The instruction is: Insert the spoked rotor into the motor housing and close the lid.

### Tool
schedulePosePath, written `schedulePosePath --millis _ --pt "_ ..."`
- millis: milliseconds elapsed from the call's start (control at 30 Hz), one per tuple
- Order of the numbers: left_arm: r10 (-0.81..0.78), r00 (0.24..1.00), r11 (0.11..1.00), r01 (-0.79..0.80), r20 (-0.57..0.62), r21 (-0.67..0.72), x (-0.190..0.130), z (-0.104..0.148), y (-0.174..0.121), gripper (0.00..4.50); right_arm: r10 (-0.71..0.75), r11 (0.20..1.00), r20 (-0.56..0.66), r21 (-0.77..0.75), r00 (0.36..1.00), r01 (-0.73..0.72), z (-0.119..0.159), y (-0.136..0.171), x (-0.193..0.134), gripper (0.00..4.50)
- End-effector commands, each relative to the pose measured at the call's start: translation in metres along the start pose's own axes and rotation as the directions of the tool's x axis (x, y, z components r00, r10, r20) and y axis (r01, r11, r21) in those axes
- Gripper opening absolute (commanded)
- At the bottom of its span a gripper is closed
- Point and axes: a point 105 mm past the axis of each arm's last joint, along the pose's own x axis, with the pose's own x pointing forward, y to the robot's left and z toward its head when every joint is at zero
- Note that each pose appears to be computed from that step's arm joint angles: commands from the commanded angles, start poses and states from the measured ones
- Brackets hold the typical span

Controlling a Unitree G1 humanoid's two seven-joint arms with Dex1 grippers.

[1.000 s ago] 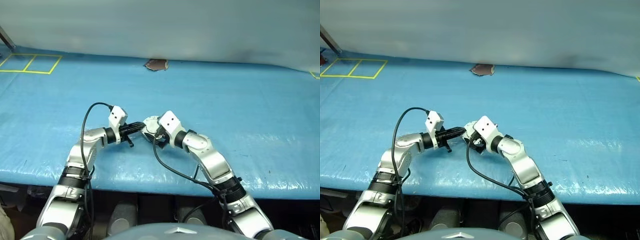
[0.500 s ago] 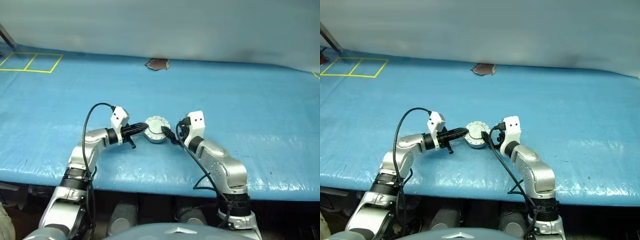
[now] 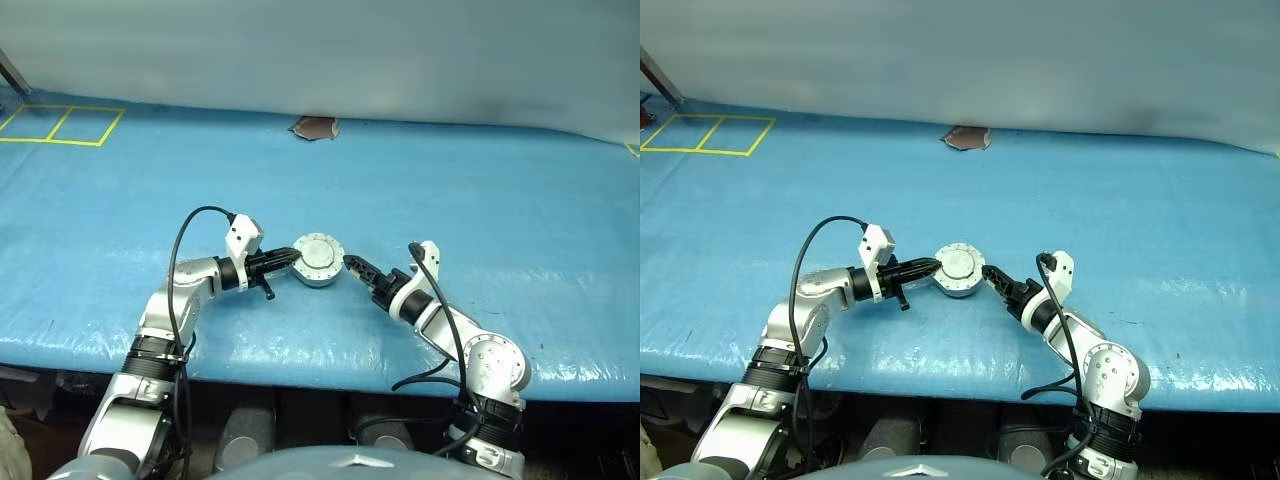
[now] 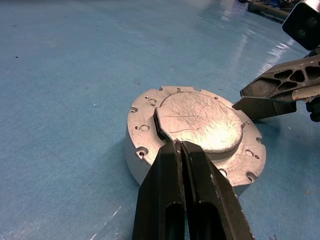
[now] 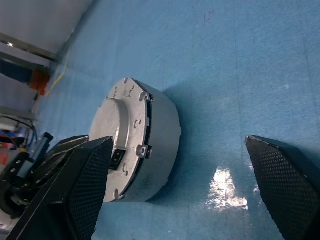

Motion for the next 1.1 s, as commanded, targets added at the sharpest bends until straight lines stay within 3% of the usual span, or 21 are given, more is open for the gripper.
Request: schedulePosePath --millis 33,267,467,567,967,1100 --pt "-0.022 1.000 0.999 0.022 0.016 0.034 0.001 0.008 -0.005 0.12 0.161 0.970 -0.043 0.190 0.986 -0.150 -0.028 0.036 0.025 4.46" --pt "-0.017 1.000 0.999 0.016 0.014 0.039 0.000 0.007 -0.005 0.12 0.195 0.958 -0.090 0.229 0.977 -0.170 -0.037 0.043 0.043 4.46" --pt "-0.005 1.000 0.999 0.005 0.009 0.045 -0.003 0.006 -0.004 0.12 0.245 0.935 -0.054 0.276 0.968 -0.221 -0.030 0.054 0.049 4.46" --pt "-0.001 1.000 0.999 0.001 0.004 0.044 -0.004 0.004 -0.004 0.12 0.283 0.915 -0.012 0.304 0.959 -0.266 -0.023 0.058 0.045 3.61" --pt "-0.006 1.000 0.999 0.006 -0.004 0.054 -0.003 0.003 -0.006 0.12 0.266 0.907 0.020 0.334 0.964 -0.257 -0.019 0.053 0.041 3.61" --pt "-0.005 1.000 0.998 0.005 -0.005 0.056 -0.002 0.003 -0.005 0.12 0.210 0.916 0.010 0.347 0.978 -0.200 -0.021 0.044 0.043 2.79"
